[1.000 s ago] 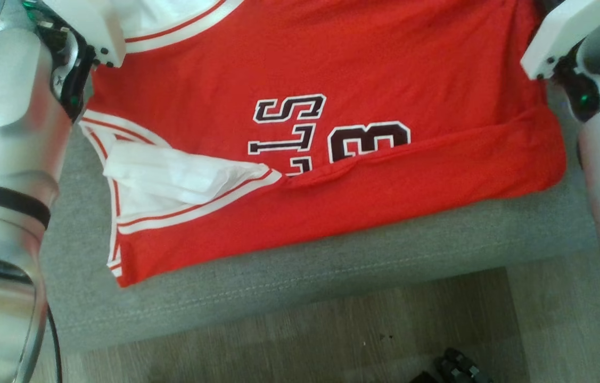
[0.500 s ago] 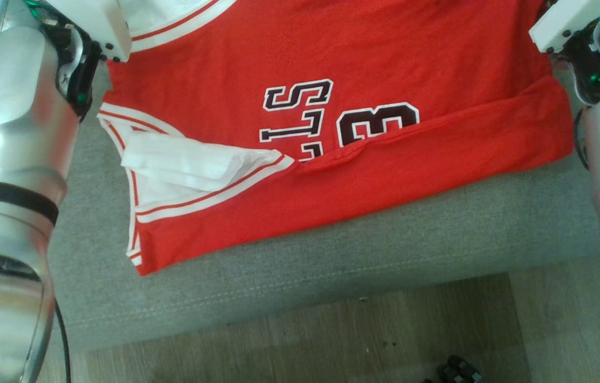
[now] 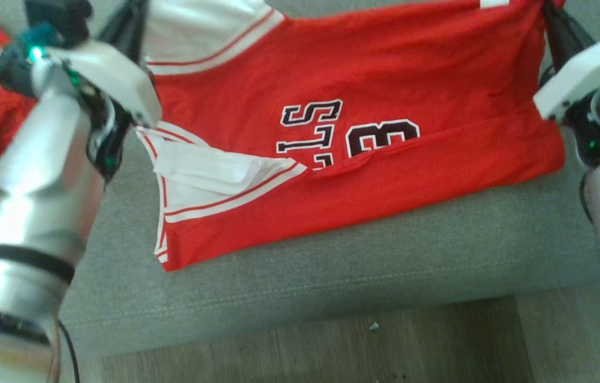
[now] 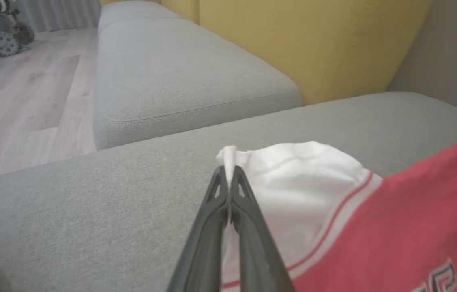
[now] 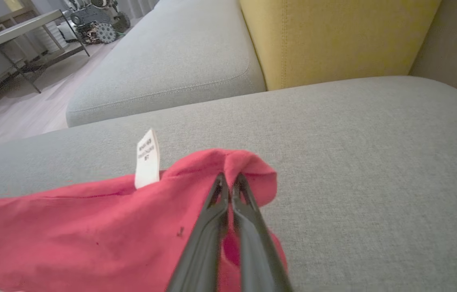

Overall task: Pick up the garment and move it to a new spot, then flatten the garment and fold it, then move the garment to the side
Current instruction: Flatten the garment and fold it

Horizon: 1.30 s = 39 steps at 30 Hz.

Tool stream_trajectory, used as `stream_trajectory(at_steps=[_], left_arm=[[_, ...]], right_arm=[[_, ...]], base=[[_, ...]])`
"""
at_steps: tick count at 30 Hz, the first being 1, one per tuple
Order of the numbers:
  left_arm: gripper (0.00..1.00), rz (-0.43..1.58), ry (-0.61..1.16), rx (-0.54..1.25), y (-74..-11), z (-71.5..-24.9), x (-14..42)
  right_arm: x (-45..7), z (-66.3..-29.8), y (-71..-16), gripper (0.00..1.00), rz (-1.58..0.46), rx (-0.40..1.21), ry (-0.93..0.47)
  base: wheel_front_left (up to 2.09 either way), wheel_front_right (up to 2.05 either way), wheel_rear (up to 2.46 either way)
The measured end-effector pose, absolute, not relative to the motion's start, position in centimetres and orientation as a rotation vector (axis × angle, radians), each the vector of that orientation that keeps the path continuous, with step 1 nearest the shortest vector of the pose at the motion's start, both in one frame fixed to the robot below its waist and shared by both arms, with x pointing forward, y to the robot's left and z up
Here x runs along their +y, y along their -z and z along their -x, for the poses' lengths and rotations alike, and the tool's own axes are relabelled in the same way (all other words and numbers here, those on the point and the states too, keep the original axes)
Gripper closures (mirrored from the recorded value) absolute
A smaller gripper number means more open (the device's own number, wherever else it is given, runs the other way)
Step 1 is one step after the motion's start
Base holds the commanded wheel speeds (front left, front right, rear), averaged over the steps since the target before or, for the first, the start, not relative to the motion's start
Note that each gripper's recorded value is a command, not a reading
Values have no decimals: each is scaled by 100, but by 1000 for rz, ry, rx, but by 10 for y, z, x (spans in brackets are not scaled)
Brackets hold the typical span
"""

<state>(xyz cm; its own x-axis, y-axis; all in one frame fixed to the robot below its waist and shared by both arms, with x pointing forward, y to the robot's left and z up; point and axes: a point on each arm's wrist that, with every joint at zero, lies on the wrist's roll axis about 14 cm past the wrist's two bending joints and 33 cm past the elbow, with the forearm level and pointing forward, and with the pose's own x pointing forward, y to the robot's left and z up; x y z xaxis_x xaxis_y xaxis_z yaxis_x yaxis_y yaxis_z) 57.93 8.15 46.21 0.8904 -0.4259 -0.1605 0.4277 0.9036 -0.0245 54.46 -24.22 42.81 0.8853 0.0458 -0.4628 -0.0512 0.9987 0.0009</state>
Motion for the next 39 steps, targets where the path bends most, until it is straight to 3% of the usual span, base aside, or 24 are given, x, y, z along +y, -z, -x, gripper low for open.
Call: stream_trajectory(at_steps=[11,27,36,37,38,39], left_arm=[[100,-60,518,218,-460,-512,101],[100,-81,683,452,-444,-406,89],[100,-77,740,560,-439,-374,87],[100,-74,748,578,-437,-369,86],[100,-69,754,595,-434,-365,85],[100,-67,760,612,-431,-361,84]], right_arm=[[-236,-517,-434,100,26,462,-93],[-254,-459,-402,100,42,675,-70],[-264,-425,-387,100,86,800,-68],[-265,-421,-385,83,87,814,-65],[-267,-418,-383,17,86,827,-61],[-268,-413,-381,0,88,845,-58]], base=[[0,0,0],[0,0,0],[0,0,0],[0,0,0],[0,0,0],[0,0,0]])
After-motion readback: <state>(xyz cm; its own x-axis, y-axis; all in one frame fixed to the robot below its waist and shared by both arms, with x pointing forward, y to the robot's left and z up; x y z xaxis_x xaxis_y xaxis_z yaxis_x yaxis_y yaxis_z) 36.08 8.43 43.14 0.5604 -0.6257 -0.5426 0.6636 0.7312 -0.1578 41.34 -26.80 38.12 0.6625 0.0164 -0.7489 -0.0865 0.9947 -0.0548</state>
